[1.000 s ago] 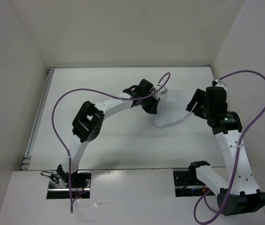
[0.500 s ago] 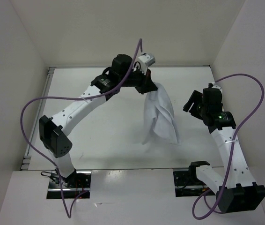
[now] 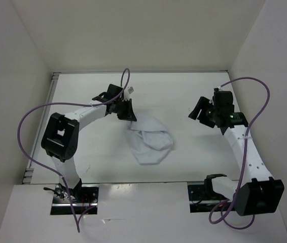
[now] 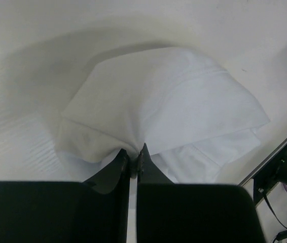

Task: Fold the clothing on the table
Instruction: Flatten the skirt out

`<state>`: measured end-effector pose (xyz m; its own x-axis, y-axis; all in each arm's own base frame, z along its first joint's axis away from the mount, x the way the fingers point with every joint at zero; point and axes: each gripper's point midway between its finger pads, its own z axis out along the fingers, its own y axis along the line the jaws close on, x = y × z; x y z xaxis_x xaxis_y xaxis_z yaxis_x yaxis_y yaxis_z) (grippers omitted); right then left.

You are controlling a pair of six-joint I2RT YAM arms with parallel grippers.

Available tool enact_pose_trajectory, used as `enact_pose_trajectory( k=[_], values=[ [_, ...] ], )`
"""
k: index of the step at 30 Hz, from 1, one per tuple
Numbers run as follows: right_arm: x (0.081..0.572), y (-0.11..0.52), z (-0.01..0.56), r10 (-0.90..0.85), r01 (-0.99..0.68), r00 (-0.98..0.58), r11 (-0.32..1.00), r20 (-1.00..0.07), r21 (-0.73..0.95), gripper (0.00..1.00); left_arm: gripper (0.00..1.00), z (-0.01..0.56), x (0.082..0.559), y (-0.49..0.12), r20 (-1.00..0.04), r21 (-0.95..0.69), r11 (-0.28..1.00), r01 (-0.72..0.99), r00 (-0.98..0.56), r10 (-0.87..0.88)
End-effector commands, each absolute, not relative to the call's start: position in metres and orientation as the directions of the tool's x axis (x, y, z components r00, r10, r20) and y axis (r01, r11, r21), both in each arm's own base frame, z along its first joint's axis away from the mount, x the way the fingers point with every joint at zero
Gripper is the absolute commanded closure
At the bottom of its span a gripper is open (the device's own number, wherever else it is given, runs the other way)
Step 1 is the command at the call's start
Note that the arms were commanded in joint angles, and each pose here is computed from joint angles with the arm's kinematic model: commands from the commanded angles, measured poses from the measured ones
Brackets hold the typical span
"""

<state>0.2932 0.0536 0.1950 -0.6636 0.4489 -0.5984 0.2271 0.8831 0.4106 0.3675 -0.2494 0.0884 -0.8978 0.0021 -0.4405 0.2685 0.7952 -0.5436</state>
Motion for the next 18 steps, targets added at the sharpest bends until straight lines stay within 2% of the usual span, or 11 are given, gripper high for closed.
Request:
enact_pose_trajectory(
  k=[1,5,9,18],
  values=[
    [0.304,0.086,0.196,0.381,0.067,-0.733,0.865,-0.564,0.497,0.30,1.00,0.116,0.390,-0.264,-0.510,-0.562,0.762,0.321,-0.860,-0.014],
    [0.304,0.132,0.149,0.285,0.046,-0.876,0.851,-0.388,0.523,0.41,1.00,0.109,0.397,-0.262,-0.506,-0.558,0.767,0.316,-0.862,-0.013],
    [0.293,0.154,0.110,0.260,0.087,-0.921,0.862,-0.289,0.499,0.45,1.00,0.106,0.397,-0.258,-0.493,-0.558,0.769,0.311,-0.870,-0.006],
    [0.282,0.164,0.097,0.242,0.099,-0.937,0.874,-0.251,0.475,0.47,1.00,0.105,0.394,-0.255,-0.487,-0.569,0.762,0.309,-0.873,-0.010]
  ],
)
